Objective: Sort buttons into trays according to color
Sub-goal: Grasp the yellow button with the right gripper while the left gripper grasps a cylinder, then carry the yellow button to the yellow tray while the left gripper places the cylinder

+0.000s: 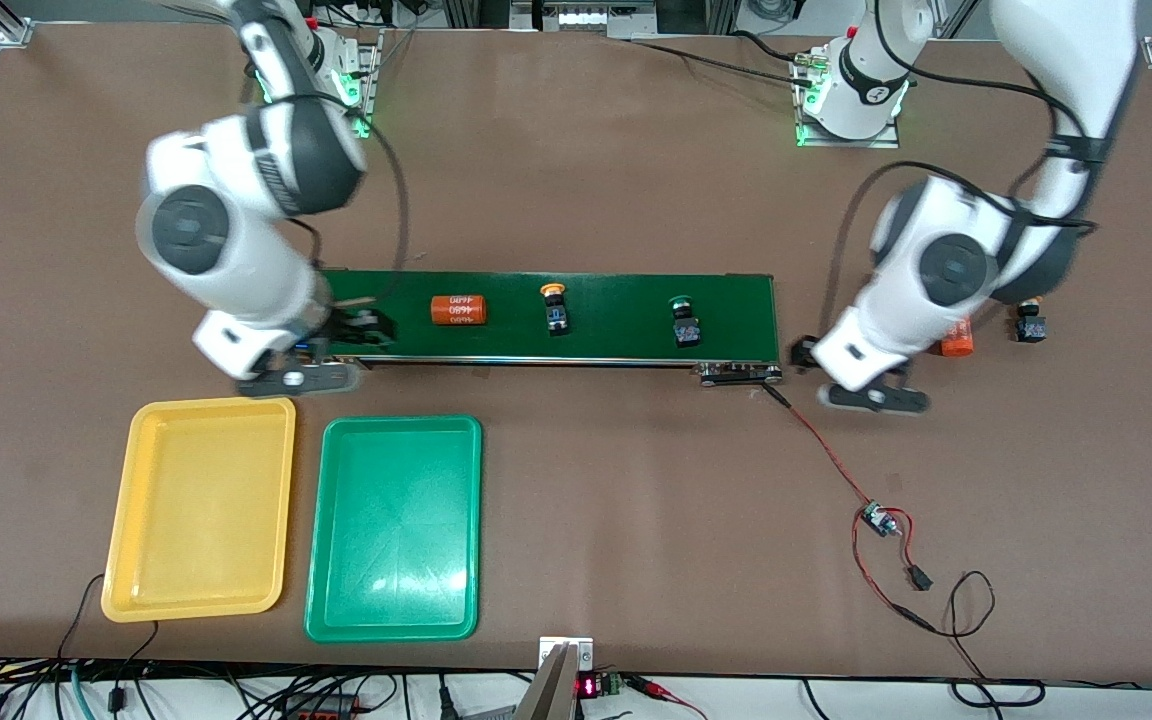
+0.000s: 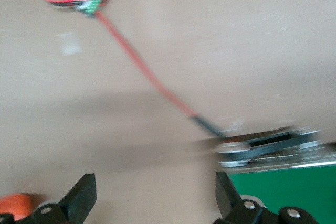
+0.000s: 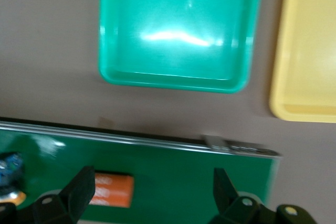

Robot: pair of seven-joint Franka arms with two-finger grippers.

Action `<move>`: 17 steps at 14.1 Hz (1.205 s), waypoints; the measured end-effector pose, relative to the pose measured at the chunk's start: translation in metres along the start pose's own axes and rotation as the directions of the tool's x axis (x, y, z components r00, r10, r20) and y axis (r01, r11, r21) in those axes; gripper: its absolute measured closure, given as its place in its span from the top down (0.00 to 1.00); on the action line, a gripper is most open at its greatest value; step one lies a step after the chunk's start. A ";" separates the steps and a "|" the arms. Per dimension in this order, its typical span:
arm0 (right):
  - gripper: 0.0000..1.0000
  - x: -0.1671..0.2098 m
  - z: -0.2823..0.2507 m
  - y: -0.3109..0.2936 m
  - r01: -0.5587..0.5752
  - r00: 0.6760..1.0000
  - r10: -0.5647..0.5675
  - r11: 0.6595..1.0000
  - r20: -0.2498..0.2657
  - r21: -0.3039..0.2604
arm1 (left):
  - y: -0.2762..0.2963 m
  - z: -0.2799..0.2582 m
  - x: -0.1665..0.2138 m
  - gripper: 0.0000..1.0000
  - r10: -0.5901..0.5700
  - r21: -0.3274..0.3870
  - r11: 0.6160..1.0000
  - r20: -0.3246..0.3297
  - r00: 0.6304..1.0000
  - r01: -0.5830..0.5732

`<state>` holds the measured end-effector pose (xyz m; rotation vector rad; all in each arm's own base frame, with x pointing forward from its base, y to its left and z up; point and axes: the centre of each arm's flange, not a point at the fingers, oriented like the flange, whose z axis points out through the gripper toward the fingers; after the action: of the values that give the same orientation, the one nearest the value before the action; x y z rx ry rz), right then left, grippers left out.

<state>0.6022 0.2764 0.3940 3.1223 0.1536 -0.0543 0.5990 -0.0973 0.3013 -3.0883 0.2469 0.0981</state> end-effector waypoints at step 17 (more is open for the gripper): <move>1.00 -0.066 0.113 -0.167 -0.027 0.995 0.028 1.000 0.093 -0.013 | -0.172 0.140 -0.107 0.98 0.047 -0.016 0.999 0.311 0.949 -0.044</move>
<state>0.5159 0.4342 0.2812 3.1015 0.1084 -0.1972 0.5127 0.0954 0.1755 -3.0148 0.3029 0.5828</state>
